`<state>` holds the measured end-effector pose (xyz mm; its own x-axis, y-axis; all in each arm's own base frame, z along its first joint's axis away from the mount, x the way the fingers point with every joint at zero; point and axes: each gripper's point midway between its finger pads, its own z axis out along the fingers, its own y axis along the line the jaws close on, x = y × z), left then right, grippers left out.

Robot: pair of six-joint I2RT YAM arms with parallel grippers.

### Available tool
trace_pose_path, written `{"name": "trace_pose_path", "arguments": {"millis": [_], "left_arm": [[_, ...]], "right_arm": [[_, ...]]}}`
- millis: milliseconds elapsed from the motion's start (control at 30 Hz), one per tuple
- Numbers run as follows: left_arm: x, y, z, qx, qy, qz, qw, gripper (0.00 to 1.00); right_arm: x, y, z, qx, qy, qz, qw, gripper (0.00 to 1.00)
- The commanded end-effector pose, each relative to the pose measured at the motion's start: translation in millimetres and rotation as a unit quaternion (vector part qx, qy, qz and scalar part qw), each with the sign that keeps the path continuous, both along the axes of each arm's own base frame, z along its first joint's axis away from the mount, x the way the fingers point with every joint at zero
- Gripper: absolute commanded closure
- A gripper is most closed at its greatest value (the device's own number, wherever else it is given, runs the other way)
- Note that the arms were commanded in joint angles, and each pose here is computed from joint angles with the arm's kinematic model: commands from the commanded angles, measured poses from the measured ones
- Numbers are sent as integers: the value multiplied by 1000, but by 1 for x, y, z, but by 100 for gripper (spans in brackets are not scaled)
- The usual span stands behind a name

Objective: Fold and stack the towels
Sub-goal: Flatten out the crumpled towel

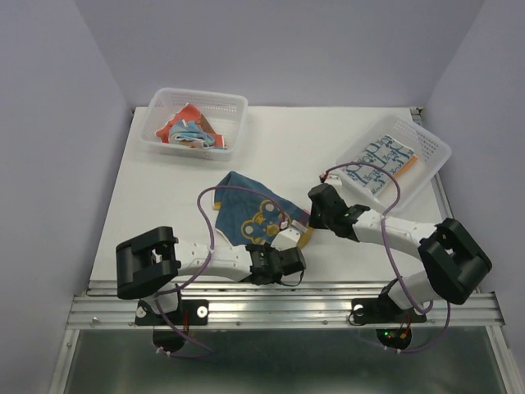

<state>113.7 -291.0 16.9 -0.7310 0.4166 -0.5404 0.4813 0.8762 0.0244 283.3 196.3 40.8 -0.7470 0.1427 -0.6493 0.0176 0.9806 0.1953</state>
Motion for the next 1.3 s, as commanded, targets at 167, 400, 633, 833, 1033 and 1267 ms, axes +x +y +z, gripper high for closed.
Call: {"name": "trace_pose_path", "arguments": {"millis": [167,400,633,833,1033,1267], "left_arm": [[55,12,132,-111,-173,97,974,100],[81,37,311,-294,-307,150,893,100],[48,46,417,-448,-332,27,830,100],[-2,43,471,-531,-315,-120,777,100],[-41,44,507,-583,-287,-207,732,100],[-65,49,514,-611,-255,-248,707,100]], "right_arm": [[7,11,104,93,-130,38,986,99],[3,3,246,145,-270,64,950,99],[-33,0,356,212,-362,127,899,99],[-82,8,416,276,-401,220,845,99],[-133,9,463,328,-421,300,790,99],[-178,-4,475,375,-428,339,749,99]]}}
